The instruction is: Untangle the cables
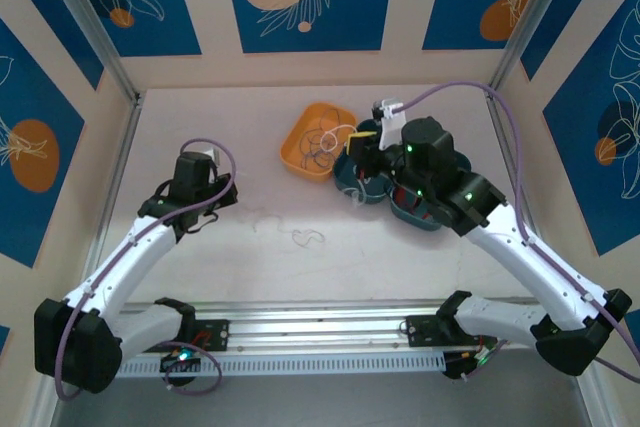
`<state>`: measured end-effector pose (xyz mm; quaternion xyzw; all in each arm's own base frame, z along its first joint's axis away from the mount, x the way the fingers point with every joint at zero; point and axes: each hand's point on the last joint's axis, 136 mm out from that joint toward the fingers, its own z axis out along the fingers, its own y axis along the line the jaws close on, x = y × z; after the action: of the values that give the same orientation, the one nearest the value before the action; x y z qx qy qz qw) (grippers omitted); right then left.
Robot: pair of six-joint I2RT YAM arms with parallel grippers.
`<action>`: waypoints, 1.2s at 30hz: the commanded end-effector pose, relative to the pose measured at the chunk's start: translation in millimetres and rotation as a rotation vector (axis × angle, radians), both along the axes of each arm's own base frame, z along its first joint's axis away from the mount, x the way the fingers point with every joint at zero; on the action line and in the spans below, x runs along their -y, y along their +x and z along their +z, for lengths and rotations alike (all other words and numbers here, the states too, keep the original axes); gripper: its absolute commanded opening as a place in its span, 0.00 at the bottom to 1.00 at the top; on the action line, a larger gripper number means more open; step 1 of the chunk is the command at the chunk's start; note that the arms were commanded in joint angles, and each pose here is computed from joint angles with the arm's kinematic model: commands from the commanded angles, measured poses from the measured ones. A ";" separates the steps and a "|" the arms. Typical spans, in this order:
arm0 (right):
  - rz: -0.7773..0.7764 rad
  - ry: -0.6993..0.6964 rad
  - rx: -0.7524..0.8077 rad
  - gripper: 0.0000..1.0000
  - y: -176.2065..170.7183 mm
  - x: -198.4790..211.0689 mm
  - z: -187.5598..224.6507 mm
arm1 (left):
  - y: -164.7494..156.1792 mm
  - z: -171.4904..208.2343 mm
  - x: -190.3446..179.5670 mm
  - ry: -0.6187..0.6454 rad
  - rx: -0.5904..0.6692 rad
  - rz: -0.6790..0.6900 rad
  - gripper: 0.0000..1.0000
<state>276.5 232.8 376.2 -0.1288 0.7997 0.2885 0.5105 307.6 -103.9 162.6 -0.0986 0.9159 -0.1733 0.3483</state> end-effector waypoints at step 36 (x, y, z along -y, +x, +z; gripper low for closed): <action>0.098 -0.007 -0.035 0.00 31.0 -33.7 61.7 | -16.3 50.6 60.5 -0.156 0.255 -0.357 0.71</action>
<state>311.1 265.3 422.7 -0.1717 0.8098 0.2903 0.4801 295.1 -150.5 185.2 0.0158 0.8855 -0.2838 0.3676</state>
